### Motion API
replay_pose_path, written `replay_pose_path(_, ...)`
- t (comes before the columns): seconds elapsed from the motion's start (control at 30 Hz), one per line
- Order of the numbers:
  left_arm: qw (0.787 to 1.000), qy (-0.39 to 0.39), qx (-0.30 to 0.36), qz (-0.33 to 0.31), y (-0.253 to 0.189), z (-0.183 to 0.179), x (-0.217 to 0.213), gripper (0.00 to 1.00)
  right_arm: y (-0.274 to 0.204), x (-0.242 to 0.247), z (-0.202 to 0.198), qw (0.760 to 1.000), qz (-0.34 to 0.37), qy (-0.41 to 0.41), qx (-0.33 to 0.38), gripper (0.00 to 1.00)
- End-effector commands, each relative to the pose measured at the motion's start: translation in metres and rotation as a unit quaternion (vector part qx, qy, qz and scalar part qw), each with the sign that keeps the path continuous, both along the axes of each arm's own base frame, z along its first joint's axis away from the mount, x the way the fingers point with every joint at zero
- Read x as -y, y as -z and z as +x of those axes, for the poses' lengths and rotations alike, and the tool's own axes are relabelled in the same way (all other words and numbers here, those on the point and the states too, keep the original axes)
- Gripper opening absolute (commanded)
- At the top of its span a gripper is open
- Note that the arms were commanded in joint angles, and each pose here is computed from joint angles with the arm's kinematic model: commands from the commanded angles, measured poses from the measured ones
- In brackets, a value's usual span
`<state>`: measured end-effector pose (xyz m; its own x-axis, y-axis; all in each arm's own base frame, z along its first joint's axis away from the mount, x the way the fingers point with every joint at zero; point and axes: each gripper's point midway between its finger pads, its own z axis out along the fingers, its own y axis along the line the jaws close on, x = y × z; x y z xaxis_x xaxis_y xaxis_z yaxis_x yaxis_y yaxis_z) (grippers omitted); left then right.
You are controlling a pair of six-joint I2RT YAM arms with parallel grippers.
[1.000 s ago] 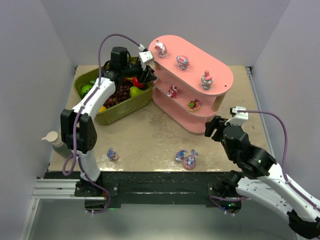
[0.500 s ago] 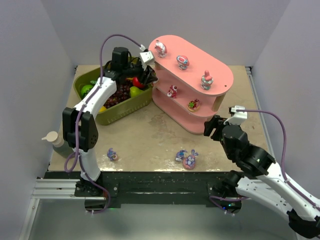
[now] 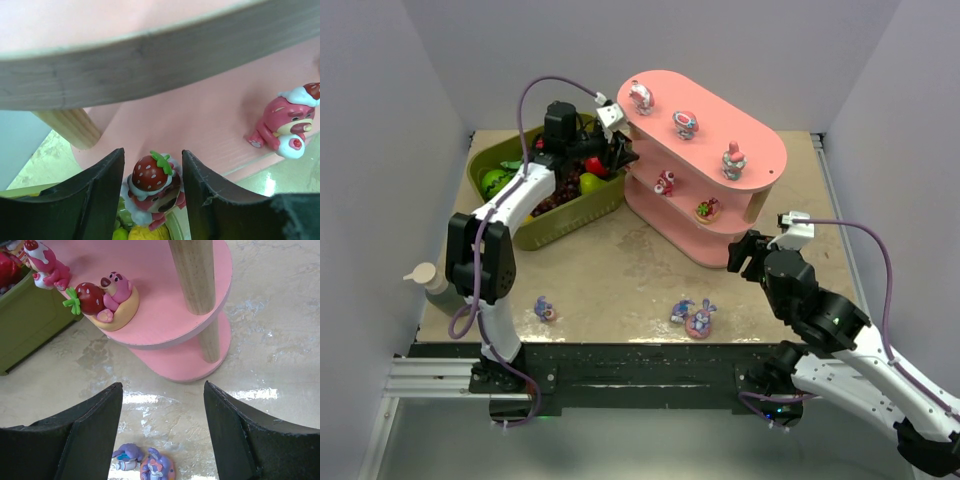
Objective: Place and organize the plastic toys onto the shelf
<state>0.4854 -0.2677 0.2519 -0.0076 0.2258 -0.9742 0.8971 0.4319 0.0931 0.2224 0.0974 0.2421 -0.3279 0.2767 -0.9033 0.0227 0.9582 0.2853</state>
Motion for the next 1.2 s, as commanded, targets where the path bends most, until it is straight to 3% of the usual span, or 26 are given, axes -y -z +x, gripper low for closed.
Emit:
replay_pose_path(0.0,1.0,-0.02,0.013,-0.018,-0.011,0.005,-0.004,0.51,-0.005,0.0,0.003,1.0,0.017,0.009,0.011,0.7)
replay_pose_path(0.2,0.999,-0.019,0.015,-0.033,-0.011,0.006,-0.002,0.43,-0.004,0.003,0.001,1.0,0.016,0.014,0.012,0.7)
replay_pose_path(0.47,0.998,0.011,0.032,-0.053,-0.015,0.0,0.006,0.41,-0.002,0.003,0.001,1.0,0.015,0.015,0.01,0.7)
replay_pose_path(1.17,0.993,0.072,0.049,-0.084,-0.006,0.001,0.023,0.5,0.001,0.004,0.002,1.0,0.011,0.017,0.005,0.7)
